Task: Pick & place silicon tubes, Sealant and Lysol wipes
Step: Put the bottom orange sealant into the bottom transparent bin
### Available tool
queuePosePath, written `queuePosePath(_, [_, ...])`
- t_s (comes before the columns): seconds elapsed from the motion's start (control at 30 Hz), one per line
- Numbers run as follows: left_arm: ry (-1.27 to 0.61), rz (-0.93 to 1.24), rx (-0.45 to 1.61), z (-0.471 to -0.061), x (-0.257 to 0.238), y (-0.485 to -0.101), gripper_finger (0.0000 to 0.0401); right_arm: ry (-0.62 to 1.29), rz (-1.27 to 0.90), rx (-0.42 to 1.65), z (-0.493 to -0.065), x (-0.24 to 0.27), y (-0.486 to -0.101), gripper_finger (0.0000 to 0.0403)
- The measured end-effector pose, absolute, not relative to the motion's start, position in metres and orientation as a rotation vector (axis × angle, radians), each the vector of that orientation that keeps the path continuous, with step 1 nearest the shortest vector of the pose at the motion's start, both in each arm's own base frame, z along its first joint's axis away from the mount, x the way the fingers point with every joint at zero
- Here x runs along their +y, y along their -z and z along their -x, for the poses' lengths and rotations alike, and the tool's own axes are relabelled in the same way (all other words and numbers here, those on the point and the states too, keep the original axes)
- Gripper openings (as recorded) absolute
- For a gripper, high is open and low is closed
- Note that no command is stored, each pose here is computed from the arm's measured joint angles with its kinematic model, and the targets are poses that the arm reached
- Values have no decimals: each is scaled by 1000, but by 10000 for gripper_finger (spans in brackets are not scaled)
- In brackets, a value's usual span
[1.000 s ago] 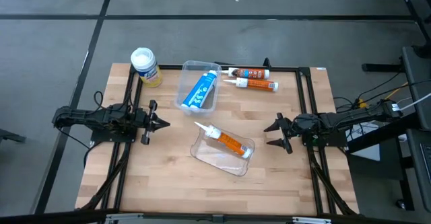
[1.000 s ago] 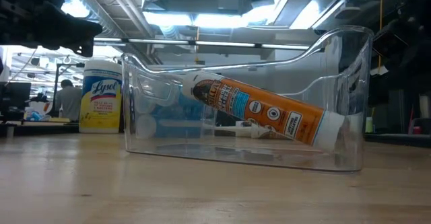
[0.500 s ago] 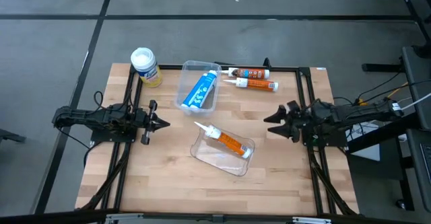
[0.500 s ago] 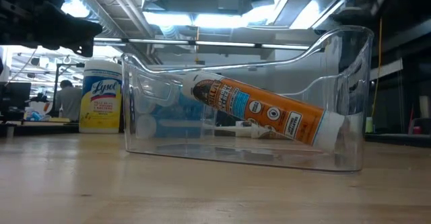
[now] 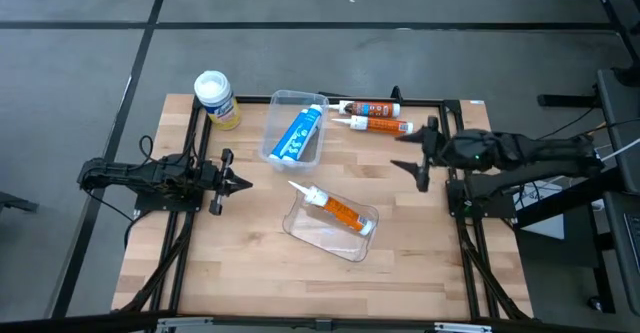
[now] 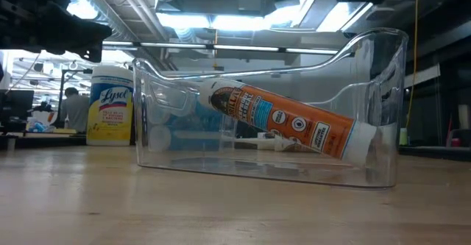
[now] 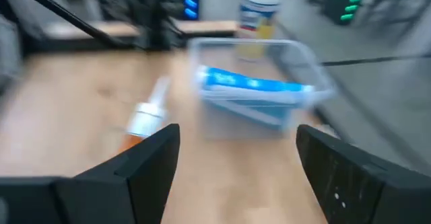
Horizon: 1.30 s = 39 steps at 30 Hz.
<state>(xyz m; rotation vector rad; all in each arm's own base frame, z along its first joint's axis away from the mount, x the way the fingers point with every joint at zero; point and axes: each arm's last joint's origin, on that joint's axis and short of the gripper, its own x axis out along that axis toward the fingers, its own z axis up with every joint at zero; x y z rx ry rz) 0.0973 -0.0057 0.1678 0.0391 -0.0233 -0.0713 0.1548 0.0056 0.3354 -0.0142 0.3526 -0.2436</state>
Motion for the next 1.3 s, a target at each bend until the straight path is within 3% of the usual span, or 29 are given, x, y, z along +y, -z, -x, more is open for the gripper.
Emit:
queuePosePath(0.27, [71, -39, -24, -97, -6, -168, 5, 253, 321, 462, -186, 2, -360, 298])
queuePosePath(0.6, [71, -39, -23, -97, -6, -168, 5, 308, 496, 550, -222, -7, -354, 298])
queuePosePath(1.03, [71, -39, -24, -97, -6, -168, 9, 618, 496, 777, -242, -62, -326, 298])
queuePosePath(1.3, [71, -39, -23, -97, -6, -168, 8, 599, 420, 868, -248, -95, -307, 298])
